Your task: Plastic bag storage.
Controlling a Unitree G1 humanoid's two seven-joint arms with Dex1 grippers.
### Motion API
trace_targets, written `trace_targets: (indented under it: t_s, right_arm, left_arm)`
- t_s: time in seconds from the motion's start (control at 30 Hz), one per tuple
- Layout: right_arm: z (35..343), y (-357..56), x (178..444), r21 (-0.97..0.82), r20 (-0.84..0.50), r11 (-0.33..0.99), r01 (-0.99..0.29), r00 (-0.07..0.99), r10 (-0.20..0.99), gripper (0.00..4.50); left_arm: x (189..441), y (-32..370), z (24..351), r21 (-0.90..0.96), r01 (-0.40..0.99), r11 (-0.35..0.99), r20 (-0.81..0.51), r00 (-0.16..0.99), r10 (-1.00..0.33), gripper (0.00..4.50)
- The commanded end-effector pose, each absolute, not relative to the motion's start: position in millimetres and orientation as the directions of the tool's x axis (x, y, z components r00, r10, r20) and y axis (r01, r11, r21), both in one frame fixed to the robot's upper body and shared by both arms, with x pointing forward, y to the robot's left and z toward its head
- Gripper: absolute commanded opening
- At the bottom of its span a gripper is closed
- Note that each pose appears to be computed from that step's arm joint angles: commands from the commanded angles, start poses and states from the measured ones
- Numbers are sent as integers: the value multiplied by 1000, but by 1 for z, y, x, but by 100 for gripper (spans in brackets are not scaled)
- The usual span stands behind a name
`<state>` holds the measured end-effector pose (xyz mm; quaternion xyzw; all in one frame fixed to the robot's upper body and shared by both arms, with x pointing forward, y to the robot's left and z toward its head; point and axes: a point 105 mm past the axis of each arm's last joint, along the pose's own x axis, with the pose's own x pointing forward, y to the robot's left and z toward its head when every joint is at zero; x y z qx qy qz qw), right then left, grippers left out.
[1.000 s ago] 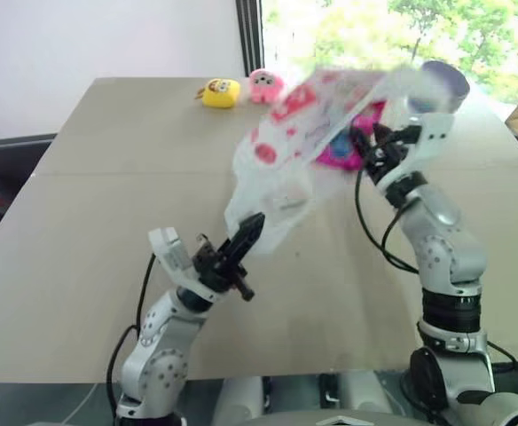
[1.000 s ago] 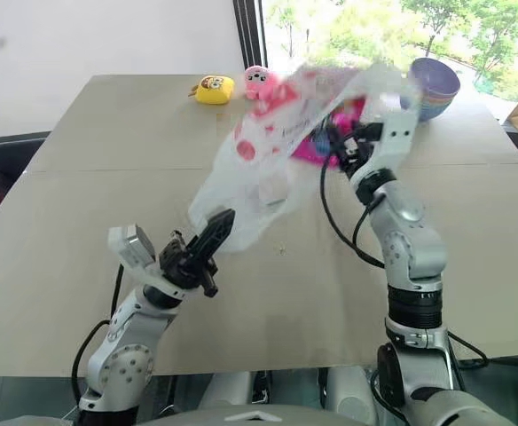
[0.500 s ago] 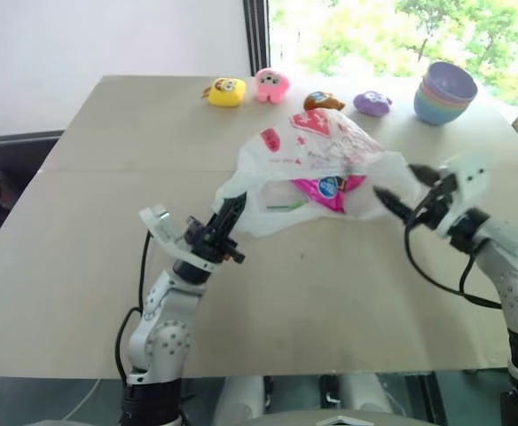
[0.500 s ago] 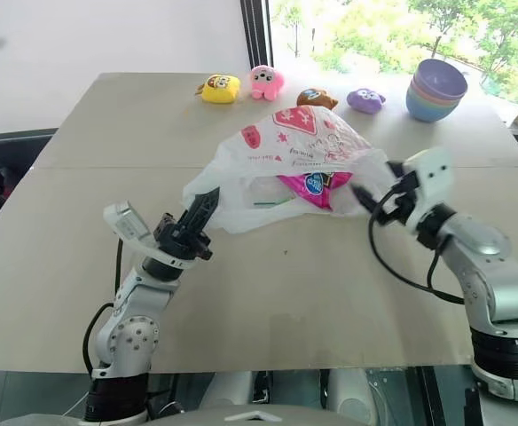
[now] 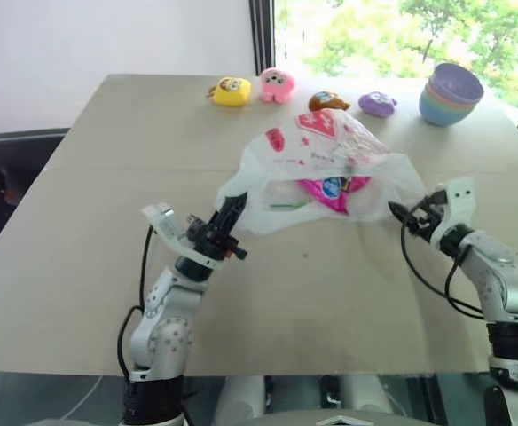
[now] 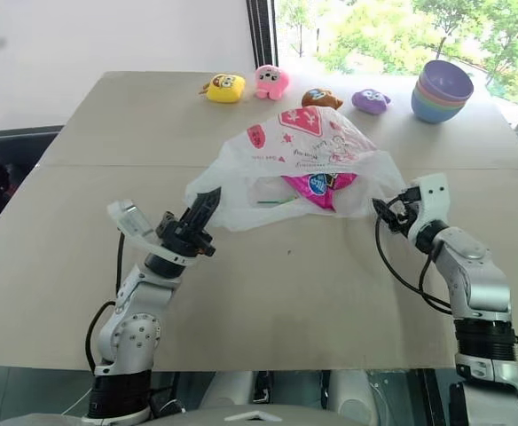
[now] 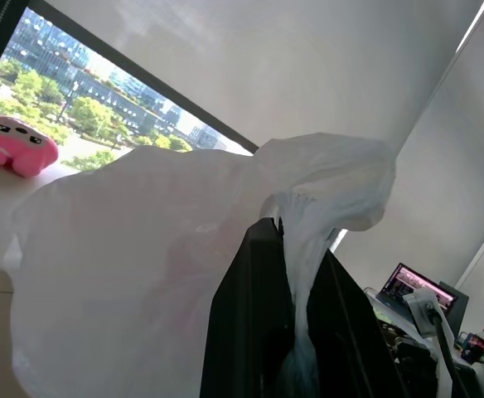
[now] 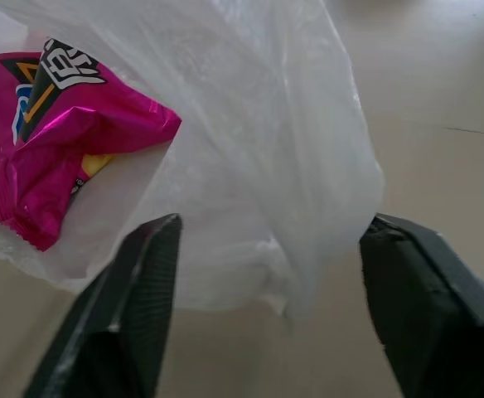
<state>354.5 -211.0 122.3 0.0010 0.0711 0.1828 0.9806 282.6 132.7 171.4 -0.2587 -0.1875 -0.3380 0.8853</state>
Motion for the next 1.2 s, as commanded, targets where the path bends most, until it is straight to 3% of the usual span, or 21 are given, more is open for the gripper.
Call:
trace_targets:
  t_s: [0.03,0.1,0.17,0.27,0.43,0.53,0.6,0.73,0.83,0.9,1.03,1.13,1.2]
  right_arm:
    - [148,-211,355,10,-51,923,-384,922,384,201]
    - [149,-211,355,6,-47,922,-388,921,388,72]
    - [158,-205,356,24,-5,914,-404,915,404,7]
    - [185,-195,358,42,98,895,-444,893,438,7]
    - [253,-186,374,39,292,880,-474,847,444,7]
    - [333,-191,378,20,500,878,-479,765,406,7]
    - [370,-198,374,25,599,876,-482,708,373,7]
    - [410,-208,364,41,720,857,-513,610,331,7]
    - [401,-207,360,8,705,844,-536,602,376,7]
    - [384,-205,358,2,668,832,-554,620,411,7]
    - [321,-201,346,34,508,808,-588,706,493,7]
    - [263,-202,329,98,344,797,-596,772,534,92]
    - [221,-207,311,118,218,805,-582,806,550,187]
  left_arm:
    - [279,139,180,-299,686,664,521,700,-488,0]
    - [281,140,179,-300,677,672,513,708,-485,0]
    - [289,145,176,-299,647,701,485,736,-472,0]
    - [311,154,176,-308,596,742,432,782,-449,0]
    - [349,166,228,-249,597,763,495,755,-429,0]
    - [384,169,284,-118,575,810,512,734,-446,0]
    - [401,179,319,-62,531,845,539,731,-419,0]
    - [413,197,379,7,488,873,639,670,-379,0]
    - [410,195,396,86,484,871,668,621,-410,0]
    - [407,191,391,120,499,858,661,605,-444,0]
    - [396,181,337,174,560,810,556,623,-550,0]
    - [374,178,281,158,599,785,456,661,-596,0]
    - [349,175,237,152,609,778,362,698,-618,0]
